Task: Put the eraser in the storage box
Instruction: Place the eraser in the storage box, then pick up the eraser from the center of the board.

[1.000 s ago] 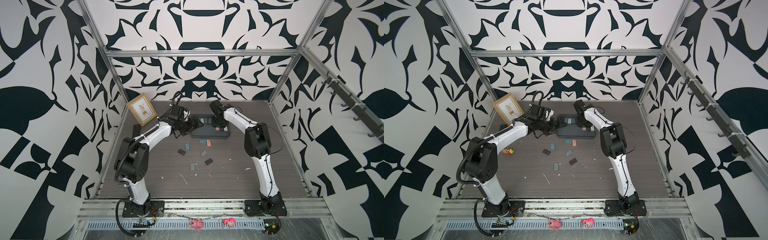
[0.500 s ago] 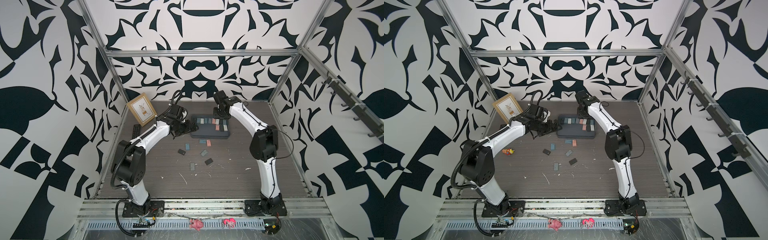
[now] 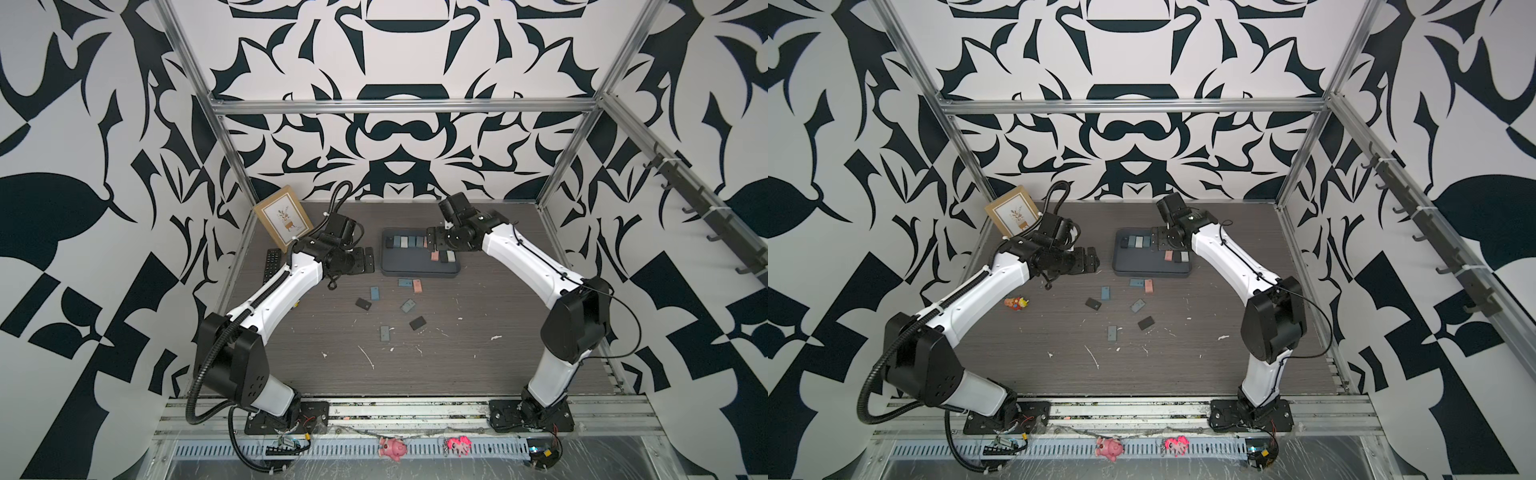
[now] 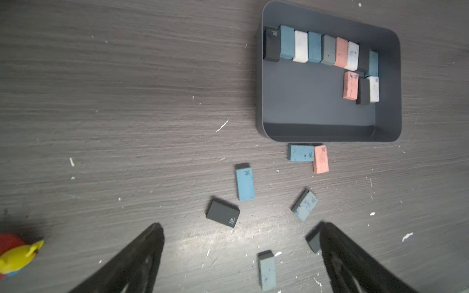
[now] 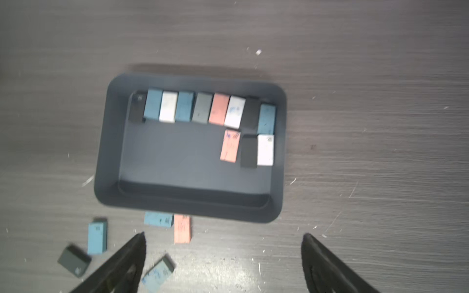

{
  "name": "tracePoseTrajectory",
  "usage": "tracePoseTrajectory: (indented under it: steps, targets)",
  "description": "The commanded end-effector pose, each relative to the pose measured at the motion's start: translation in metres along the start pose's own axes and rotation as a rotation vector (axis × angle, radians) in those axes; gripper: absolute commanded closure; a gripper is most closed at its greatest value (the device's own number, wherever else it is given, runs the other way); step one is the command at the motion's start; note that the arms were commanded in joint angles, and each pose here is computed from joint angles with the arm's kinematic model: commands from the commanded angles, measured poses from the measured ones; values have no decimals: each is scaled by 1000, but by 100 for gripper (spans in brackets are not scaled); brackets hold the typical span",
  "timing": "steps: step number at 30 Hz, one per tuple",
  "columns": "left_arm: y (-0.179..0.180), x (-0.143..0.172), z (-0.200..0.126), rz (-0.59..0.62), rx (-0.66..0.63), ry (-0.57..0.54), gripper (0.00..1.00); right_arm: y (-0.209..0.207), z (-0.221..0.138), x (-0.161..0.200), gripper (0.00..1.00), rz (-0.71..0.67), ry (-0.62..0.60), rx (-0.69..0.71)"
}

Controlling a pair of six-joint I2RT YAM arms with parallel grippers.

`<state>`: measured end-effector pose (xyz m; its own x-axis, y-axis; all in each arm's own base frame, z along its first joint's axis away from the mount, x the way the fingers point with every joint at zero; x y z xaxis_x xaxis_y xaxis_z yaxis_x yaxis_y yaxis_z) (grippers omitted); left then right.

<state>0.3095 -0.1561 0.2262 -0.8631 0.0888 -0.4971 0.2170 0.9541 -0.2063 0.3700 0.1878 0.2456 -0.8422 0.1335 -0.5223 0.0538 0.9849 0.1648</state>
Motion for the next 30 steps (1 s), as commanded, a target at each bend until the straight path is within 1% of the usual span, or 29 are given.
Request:
tracePoseTrajectory:
  steps: [1,4,7,10,14,16,23,30]
  targets:
    - [7,28,7,-63,3,104,1,14,-19,9,2,-51,-65,-82]
    - [4,44,20,-125,67,150,1,24,-24,33,2,-103,-58,-111]
    - [4,58,36,-181,95,213,0,26,-24,57,2,-133,-38,-109]
    - [2,71,48,-247,126,269,0,18,-18,76,2,-105,-1,-115]
    - [1,81,62,-345,166,282,0,6,-10,93,2,-87,26,-95]
    - [0,82,71,-372,175,288,0,3,-7,98,2,-83,36,-92]
    - [-1,73,94,-400,169,299,0,-4,-8,106,2,-83,41,-87]
    - [-7,65,106,-377,165,299,1,-6,-5,110,2,-82,43,-91]
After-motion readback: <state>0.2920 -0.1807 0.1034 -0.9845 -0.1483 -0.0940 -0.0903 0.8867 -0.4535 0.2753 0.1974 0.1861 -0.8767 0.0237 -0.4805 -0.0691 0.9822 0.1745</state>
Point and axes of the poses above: each gripper's point midway between its finger pads, its own z axis out along the fingers, its own y axis along the line the jaws close on, x = y × z, the point moved 7 cm from there along -z, back along the fingers, and after that the axes turned 9 degrees about z, right-handed, at the moved point
